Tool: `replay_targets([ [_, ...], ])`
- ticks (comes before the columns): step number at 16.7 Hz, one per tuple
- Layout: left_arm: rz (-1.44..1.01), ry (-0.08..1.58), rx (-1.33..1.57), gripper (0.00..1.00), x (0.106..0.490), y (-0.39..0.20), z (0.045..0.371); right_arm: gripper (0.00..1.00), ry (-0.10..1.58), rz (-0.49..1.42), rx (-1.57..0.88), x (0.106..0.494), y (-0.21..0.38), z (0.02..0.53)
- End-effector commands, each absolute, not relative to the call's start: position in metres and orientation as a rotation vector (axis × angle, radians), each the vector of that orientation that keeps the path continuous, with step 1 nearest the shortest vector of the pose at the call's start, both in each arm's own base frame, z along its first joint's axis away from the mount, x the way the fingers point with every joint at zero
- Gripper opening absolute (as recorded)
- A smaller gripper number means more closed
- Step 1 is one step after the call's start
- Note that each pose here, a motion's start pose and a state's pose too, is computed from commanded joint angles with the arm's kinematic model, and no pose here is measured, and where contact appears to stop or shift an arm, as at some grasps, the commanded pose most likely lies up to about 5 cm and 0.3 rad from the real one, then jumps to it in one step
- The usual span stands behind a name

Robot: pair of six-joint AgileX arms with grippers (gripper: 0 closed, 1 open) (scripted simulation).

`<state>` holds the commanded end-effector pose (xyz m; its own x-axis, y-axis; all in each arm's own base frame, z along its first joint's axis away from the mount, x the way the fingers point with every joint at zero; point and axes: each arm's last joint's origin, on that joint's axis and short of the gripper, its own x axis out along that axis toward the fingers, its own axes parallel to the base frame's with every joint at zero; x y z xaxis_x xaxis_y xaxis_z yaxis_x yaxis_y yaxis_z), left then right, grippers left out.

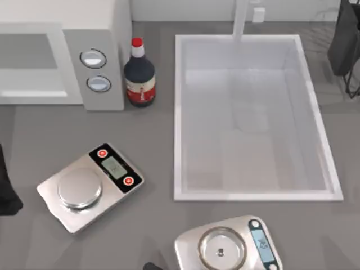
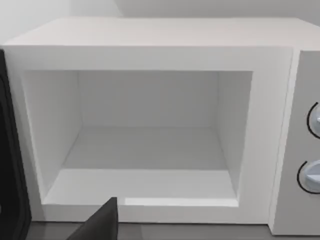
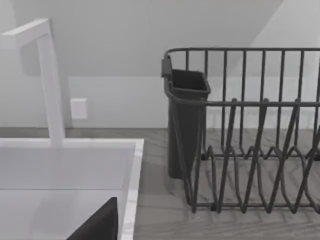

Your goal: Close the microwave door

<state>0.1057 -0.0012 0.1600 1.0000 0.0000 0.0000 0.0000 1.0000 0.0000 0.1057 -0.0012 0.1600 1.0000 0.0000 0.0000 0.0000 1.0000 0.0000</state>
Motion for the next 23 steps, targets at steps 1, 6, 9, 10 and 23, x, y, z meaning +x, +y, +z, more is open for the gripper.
replay_targets([
  [1,0.0,0.0,0.0,1.0,0.1057,-0.0012,0.16,1.0,0.0,0.0,0.0,0.1057,-0.0012,0.16],
  [6,0.0,0.0,0.0,0.62,0.1057,-0.0012,0.16,1.0,0.0,0.0,0.0,0.1057,-0.0012,0.16],
  [9,0.0,0.0,0.0,0.4,0.1057,-0.0012,0.16,1.0,0.0,0.0,0.0,0.1057,-0.0012,0.16],
  [10,0.0,0.0,0.0,0.32,0.1057,-0.0012,0.16,1.0,0.0,0.0,0.0,0.1057,-0.0012,0.16],
  [23,0.0,0.0,0.0,0.0,0.1057,-0.0012,0.16,1.0,0.0,0.0,0.0,0.1057,-0.0012,0.16],
])
